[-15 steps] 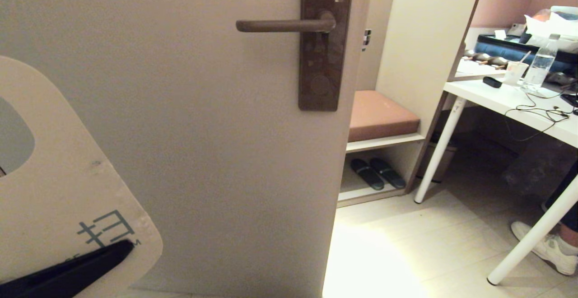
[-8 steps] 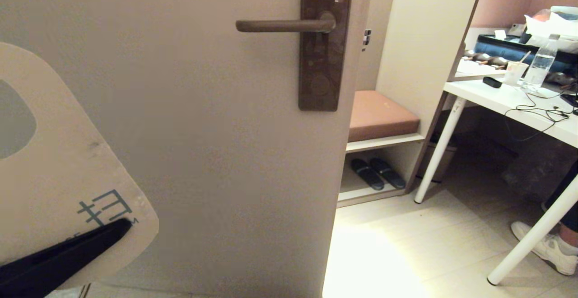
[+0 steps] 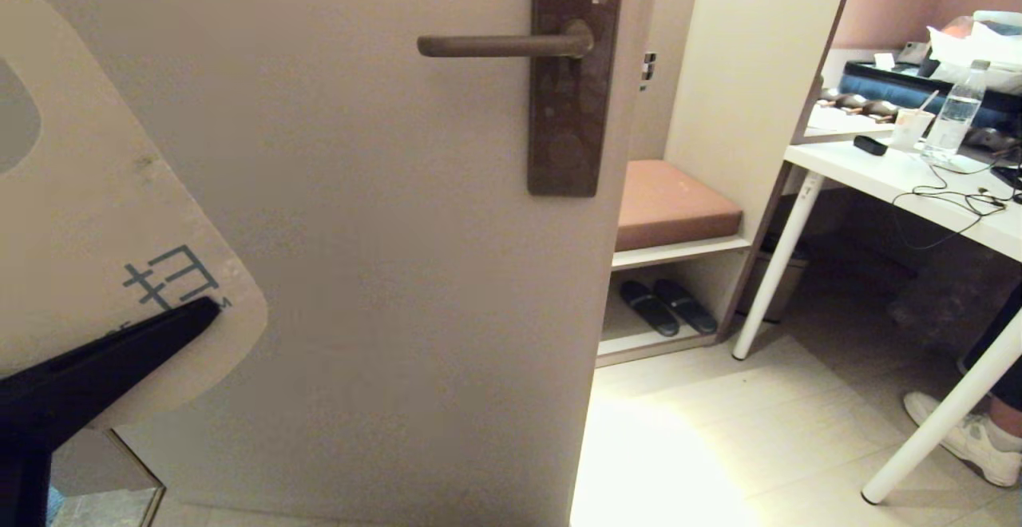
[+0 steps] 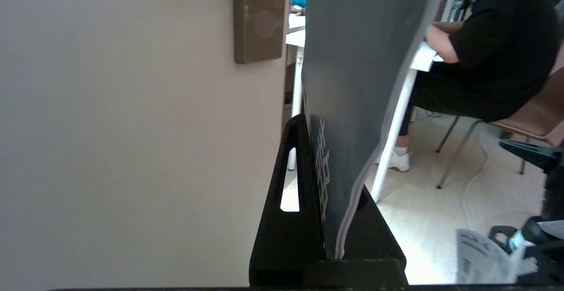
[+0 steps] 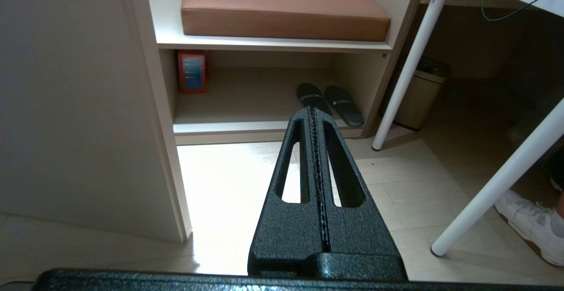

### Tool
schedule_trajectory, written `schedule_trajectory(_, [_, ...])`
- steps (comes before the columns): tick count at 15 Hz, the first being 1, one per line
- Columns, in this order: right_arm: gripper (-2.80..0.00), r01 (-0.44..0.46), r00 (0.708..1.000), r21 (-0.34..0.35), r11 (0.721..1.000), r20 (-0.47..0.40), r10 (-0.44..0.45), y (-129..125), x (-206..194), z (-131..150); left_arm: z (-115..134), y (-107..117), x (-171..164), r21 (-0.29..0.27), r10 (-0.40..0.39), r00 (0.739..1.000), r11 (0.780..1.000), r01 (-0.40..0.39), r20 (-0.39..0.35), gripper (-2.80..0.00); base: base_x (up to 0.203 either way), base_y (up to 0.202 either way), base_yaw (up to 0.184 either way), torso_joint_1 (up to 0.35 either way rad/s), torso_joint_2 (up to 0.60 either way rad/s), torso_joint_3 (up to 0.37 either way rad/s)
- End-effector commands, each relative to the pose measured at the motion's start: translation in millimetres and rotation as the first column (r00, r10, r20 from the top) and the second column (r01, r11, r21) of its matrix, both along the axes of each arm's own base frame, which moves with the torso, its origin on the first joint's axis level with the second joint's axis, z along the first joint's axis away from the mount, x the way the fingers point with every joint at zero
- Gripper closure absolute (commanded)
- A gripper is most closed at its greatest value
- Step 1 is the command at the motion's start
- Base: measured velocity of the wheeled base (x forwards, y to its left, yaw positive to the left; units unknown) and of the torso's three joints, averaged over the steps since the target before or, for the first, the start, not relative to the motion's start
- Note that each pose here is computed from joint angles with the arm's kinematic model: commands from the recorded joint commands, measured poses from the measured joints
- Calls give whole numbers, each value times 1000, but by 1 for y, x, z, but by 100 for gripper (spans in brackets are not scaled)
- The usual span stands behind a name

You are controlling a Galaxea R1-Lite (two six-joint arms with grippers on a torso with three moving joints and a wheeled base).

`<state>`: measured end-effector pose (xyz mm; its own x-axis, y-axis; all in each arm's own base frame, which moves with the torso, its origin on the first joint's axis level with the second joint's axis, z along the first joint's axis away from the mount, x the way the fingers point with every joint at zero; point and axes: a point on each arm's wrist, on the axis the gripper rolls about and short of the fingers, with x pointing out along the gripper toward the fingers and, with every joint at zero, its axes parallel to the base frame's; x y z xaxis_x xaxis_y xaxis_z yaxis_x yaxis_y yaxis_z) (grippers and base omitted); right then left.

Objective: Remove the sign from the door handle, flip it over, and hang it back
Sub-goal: Hang the sign back with the other side facing out

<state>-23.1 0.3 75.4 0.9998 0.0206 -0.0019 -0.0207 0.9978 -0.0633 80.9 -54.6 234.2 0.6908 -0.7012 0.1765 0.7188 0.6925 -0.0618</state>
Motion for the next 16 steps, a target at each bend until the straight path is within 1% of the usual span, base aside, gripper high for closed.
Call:
schedule_trajectory(1, [0, -1, 1000, -1, 1000, -1, 1, 0, 0, 0, 2, -3, 6, 8, 5, 1000, 1000, -5, -5, 0, 0, 0, 0, 0, 0, 0])
schedule_trajectory(4, [0, -1, 1000, -1, 1000, -1, 1, 0, 0, 0, 3, -5, 9, 11, 25, 1000, 1000, -25, -9, 0, 0, 0, 0, 0, 0, 0])
schedule_trajectory(7, [0, -1, 1000, -1, 1000, -2, 1, 0, 0, 0, 1, -6, 12, 39, 37, 999, 999, -37, 2, 0, 0, 0, 0, 0, 0, 0])
schedule_trajectory(9, [0, -1, 1000, -1, 1000, -1, 1, 0, 0, 0, 1, -8, 17, 44, 111, 994, 993, -110, -12, 0, 0, 0, 0, 0, 0, 0])
schedule_trajectory(11, [0, -1, 1000, -1, 1000, -1, 1, 0, 0, 0, 1, -11, 24, 84, 161, 986, 984, -158, -30, 0, 0, 0, 0, 0, 0, 0])
schedule_trajectory(14, [0, -1, 1000, -1, 1000, -3, 1, 0, 0, 0, 9, -13, 30, 172, 216, 973, 964, -201, -77, 0, 0, 0, 0, 0, 0, 0])
schedule_trajectory(16, [0, -1, 1000, -1, 1000, -1, 1, 0, 0, 0, 14, -14, 33, 215, 249, 962, 951, -222, -109, 0, 0, 0, 0, 0, 0, 0])
